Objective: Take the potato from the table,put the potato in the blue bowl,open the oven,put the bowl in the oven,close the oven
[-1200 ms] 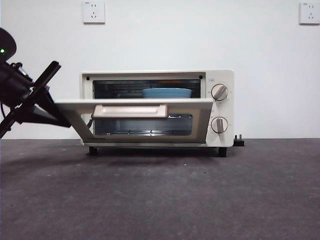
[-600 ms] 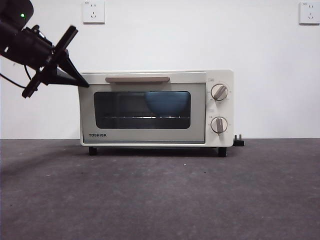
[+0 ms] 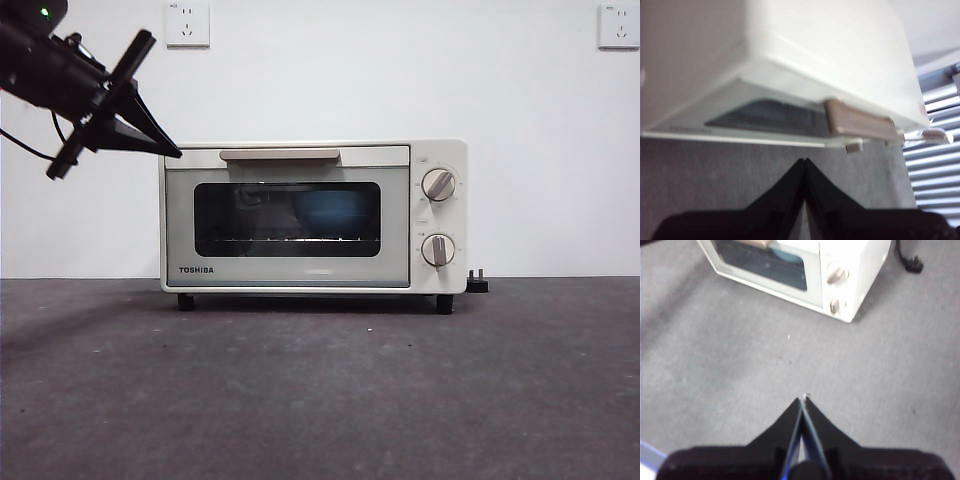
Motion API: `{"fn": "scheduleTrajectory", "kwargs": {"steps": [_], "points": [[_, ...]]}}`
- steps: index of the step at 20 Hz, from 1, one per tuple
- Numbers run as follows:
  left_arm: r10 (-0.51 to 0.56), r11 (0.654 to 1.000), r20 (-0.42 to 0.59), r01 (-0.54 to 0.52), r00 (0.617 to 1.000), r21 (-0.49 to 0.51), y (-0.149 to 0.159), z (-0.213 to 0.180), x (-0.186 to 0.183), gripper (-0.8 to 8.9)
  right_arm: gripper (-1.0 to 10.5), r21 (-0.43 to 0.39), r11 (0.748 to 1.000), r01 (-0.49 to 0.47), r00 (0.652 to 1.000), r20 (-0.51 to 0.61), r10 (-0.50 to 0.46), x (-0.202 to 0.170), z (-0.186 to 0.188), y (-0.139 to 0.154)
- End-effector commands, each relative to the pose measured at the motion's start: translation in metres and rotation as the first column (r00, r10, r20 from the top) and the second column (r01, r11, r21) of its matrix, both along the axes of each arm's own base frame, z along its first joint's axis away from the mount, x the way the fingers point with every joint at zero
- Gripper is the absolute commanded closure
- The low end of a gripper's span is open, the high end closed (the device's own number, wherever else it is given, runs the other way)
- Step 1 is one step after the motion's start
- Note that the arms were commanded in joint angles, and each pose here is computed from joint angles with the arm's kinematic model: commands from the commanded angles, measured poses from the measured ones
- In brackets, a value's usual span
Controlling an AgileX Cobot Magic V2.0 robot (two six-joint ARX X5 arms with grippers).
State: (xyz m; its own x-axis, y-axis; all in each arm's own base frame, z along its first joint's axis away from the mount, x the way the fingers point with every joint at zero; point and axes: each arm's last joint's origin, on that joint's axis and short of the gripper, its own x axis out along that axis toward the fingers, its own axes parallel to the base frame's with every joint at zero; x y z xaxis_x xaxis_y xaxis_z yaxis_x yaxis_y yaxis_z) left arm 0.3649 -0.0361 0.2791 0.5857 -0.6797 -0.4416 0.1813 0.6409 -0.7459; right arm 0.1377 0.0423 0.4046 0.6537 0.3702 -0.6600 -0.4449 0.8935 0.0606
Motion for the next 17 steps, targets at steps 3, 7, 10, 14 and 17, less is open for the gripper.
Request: {"fn": "scheduleTrajectory", "kwargs": {"steps": [3,7,10,14,17], "points": [[-0.055,0.98,0.122,0.03,0.991,0.199,0.002,0.045,-0.049,8.21,9.5,-0.025,0.999,-0.024,0.999,-0.029,0.023,0.0,-0.006,0.0],[-0.04,0.898,0.27,-0.084,0.962,0.432,0.006,0.093,-0.116,8.21,9.5,0.009,0.999,-0.054,0.998,-0.017,0.054,-0.006,-0.003,0.0],[-0.003,0.818,0.367,-0.209,0.93,0.536,0.007,0.119,-0.168,8.21,9.5,0.012,0.999,-0.052,0.999,-0.008,0.052,-0.01,-0.002,-0.001],[0.027,0.763,0.457,-0.314,0.889,0.565,0.011,0.138,-0.226,8.21,9.5,0.014,0.999,-0.05,0.999,-0.004,0.05,-0.01,-0.001,-0.001],[0.041,0.756,0.492,-0.349,0.87,0.554,0.015,0.143,-0.25,8.18,9.5,0.014,0.999,-0.05,0.999,-0.004,0.05,-0.01,-0.001,-0.001]]}}
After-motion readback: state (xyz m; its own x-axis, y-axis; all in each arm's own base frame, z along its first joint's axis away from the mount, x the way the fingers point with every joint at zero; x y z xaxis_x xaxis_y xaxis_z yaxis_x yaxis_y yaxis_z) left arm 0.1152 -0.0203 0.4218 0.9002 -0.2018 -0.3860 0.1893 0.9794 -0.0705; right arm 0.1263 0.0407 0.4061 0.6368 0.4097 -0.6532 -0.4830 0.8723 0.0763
